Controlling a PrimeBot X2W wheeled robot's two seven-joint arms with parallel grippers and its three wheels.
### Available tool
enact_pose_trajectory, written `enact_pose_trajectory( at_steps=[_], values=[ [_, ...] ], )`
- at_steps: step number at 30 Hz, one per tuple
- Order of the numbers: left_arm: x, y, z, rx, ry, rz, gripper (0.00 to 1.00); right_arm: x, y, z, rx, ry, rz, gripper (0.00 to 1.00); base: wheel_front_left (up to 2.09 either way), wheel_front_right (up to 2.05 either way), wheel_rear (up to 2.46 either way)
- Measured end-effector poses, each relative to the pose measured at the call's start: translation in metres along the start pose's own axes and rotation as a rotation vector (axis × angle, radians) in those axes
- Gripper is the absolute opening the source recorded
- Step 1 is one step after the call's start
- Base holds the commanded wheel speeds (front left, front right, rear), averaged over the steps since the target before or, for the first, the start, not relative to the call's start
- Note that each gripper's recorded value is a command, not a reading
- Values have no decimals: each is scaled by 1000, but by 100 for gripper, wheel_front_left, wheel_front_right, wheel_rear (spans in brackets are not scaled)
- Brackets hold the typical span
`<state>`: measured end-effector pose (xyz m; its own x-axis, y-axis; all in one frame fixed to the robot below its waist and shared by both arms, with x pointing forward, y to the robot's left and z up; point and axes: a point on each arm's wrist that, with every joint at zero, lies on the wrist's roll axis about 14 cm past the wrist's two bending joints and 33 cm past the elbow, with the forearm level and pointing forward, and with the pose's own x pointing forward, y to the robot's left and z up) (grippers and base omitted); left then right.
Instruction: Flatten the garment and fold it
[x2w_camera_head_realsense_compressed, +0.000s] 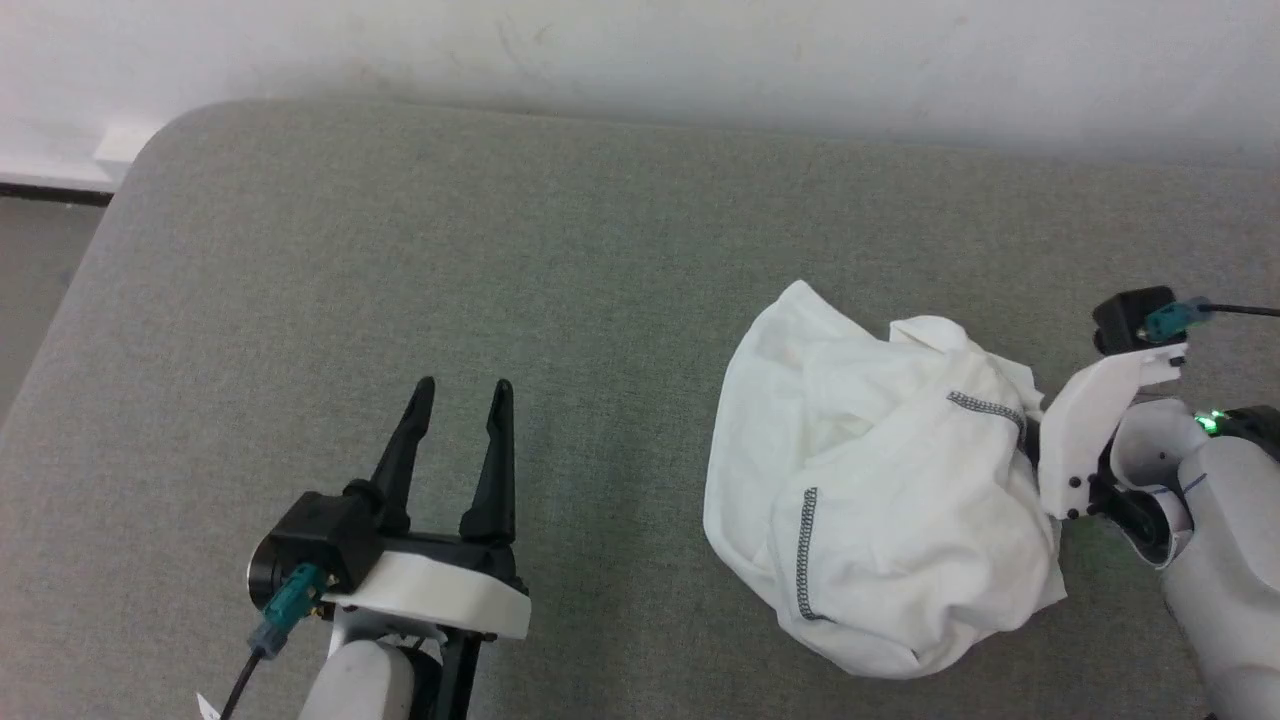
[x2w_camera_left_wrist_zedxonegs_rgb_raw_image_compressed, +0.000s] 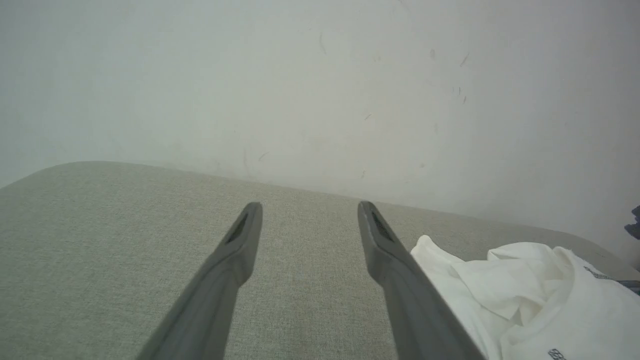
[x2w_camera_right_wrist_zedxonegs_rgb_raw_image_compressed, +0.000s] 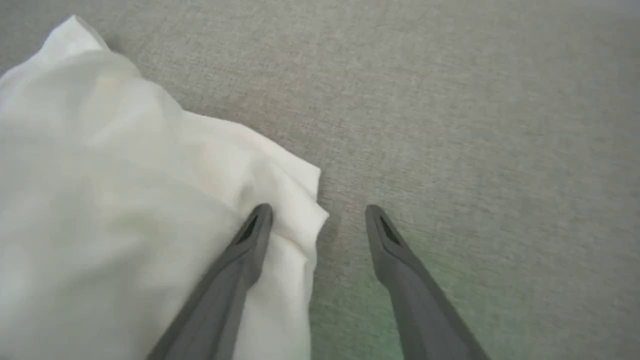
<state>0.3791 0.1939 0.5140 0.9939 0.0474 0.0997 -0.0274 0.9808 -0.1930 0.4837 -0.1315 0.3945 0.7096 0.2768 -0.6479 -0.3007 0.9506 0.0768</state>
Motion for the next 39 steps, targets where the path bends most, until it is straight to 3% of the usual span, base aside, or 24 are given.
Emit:
enact_pose_trajectory(
  at_steps=[5, 6, 8, 11, 15, 19, 22, 24, 27, 31, 32, 33, 34, 35, 39],
  values=[
    [0, 10, -7, 7, 23, 31, 100, 14, 17, -23, -35, 204, 84, 100, 0, 0, 0],
    [0, 11, -8, 8, 26, 34, 100, 14, 18, -23, -33, 229, 94, 63, 0, 0, 0],
    [0, 12, -9, 9, 28, 39, 100, 13, 21, -24, -10, 268, 119, 0, 0, 0, 0],
    [2, 11, -10, 6, 27, 34, 100, 9, 29, -20, -29, 256, 151, 0, 0, 0, 0],
    [4, 4, -7, 4, 18, 16, 100, 0, 17, 14, -36, 44, 124, 0, 0, 0, 0],
    [6, -2, -4, 9, 5, -5, 100, -28, -23, 68, 11, -214, 35, 0, 0, 0, 0],
    [5, -7, -4, 9, 4, -18, 100, -62, -72, 83, 52, -348, -84, 0, 0, 0, 0],
    [4, -9, -5, 6, 8, -25, 100, -86, -107, 68, 94, -377, -180, 0, 0, 0, 0],
    [5, -15, -4, 4, 6, -42, 100, -120, -151, 15, 164, -343, -328, 0, 0, 0, 0],
    [6, -20, -5, 5, 6, -58, 100, -154, -165, -73, 295, -241, -458, 0, 0, 0, 0],
    [6, -20, -6, 7, 8, -57, 100, -159, -160, -91, 321, -217, -473, 14, 0, 0, 0],
    [7, -19, -6, 9, 9, -56, 100, -162, -152, -105, 352, -204, -478, 40, 0, 0, 0],
    [7, -19, -7, 11, 11, -55, 100, -164, -143, -115, 374, -193, -479, 84, 0, 0, 0],
    [7, -19, -8, 11, 14, -54, 100, -165, -135, -119, 384, -196, -479, 100, 0, 0, 0],
    [8, -18, -12, 18, 24, -54, 100, -183, -127, -88, 370, -381, -529, 100, 0, 0, 0]
  ],
)
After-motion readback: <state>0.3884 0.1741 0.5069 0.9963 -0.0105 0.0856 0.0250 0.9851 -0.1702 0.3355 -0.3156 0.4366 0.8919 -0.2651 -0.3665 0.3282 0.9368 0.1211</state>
